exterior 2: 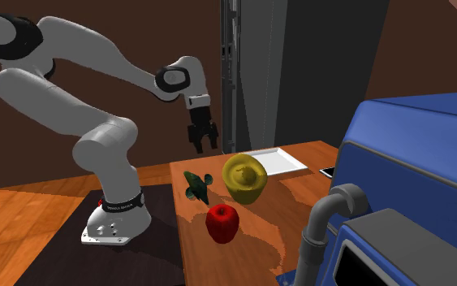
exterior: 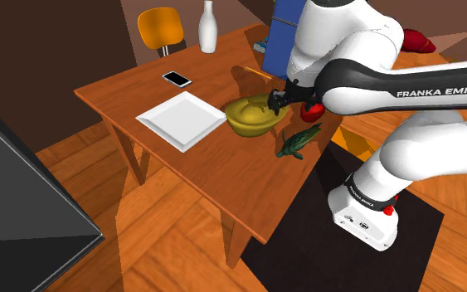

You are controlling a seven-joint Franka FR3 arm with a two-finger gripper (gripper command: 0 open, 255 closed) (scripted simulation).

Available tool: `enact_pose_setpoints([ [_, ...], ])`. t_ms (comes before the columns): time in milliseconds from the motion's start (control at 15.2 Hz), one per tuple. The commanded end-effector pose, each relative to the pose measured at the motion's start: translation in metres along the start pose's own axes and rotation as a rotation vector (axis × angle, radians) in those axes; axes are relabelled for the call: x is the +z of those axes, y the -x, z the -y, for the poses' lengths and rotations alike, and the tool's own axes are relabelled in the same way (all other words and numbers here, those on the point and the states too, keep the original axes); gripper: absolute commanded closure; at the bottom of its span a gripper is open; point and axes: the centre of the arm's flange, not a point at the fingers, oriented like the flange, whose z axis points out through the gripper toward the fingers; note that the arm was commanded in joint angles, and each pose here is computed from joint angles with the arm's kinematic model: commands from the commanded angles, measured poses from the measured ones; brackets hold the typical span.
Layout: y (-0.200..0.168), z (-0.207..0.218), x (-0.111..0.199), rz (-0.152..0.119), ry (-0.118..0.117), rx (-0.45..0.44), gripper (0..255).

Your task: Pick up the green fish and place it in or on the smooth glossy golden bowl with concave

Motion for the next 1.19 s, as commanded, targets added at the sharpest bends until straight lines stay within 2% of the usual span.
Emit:
enact_pose_setpoints([
  [0,0.015,0.015,0.021,-0.013,0.035,0.058,0],
  [132,0.027,0.03,0.043,-0.024,0.071,0.11,0],
  [198,0.028,0.031,0.045,-0.025,0.074,0.114,0],
  [660,0.028,0.028,0.085,-0.025,0.074,0.114,0],
  [1122,0.028,0.028,0.085,-0.025,0.074,0.114,0],
])
